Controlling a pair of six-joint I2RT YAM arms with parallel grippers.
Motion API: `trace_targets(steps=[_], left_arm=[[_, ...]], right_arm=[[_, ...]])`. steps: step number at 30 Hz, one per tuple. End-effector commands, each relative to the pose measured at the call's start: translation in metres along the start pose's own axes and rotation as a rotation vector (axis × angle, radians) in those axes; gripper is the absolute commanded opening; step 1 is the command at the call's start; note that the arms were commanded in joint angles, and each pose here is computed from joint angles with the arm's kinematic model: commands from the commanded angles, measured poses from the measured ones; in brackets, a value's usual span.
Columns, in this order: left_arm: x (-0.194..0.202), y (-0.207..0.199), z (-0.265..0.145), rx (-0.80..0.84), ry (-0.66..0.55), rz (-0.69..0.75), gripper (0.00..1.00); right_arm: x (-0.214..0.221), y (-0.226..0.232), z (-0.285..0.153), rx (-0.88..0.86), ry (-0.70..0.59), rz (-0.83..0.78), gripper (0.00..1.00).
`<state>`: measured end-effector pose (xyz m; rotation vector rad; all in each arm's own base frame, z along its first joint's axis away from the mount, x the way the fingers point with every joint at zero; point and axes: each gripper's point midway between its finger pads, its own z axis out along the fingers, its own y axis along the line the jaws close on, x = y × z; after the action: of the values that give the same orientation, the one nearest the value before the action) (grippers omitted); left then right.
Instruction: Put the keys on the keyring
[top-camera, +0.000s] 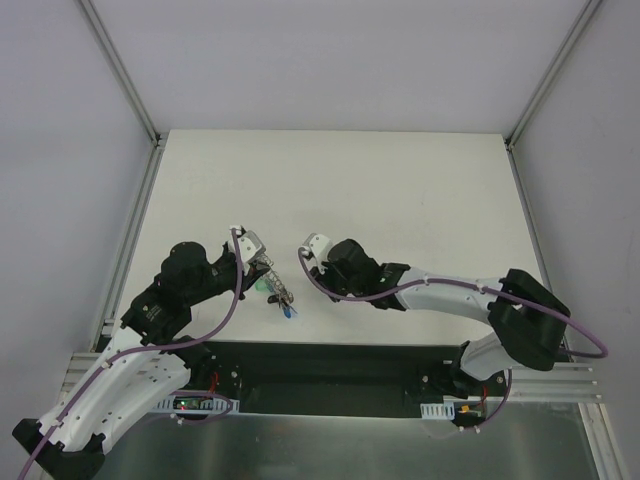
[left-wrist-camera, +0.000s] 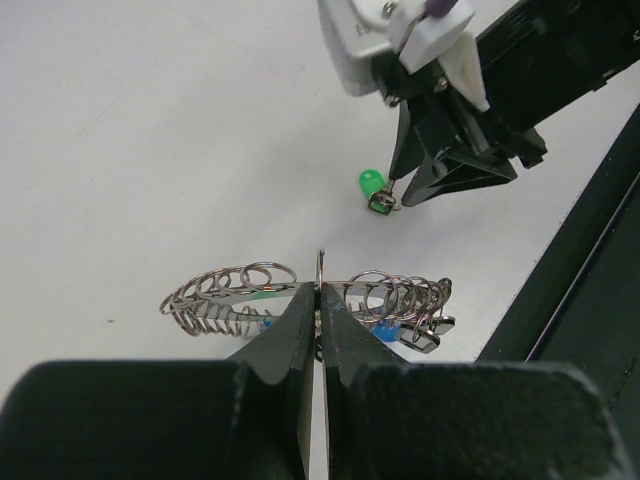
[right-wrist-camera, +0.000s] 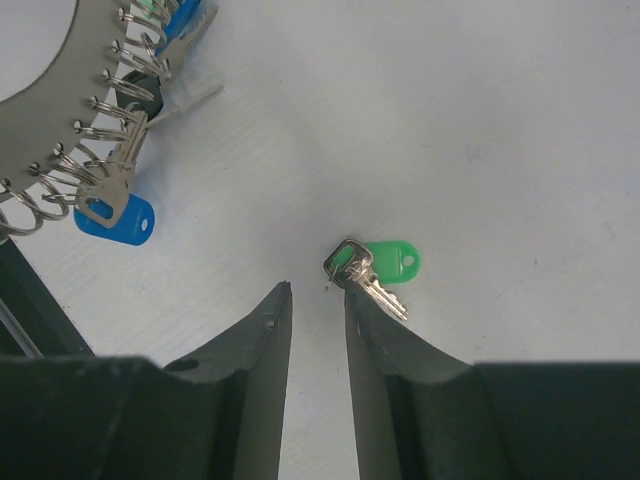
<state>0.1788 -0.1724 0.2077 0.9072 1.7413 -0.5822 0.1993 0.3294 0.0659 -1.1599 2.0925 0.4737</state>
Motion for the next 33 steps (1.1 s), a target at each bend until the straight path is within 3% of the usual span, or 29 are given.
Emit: trace_targets(steps=[1,6,11,33], left_arm=[[-0.019,0.007,-0.002,-0.029,-0.075,0.039,0.00],[-0.017,0.010,-0.001,-0.044,-0.069,0.041,0.00],[-0.015,0.010,0.001,-0.037,-0.058,0.036,0.00],[-0.013,0.010,0.002,-0.041,-0.053,0.035,0.00]], right_arm=[[-0.018,-0.010,-0.012,0.057,-0.130,0.029,0.30],[0.002,-0.009,-0.002,0.083,-0.094,0.103,0.28],[0.008,-0.007,0.010,0.132,-0.135,0.185,0.27],[0.012,-0.004,0.027,0.195,-0.119,0.187,0.20]])
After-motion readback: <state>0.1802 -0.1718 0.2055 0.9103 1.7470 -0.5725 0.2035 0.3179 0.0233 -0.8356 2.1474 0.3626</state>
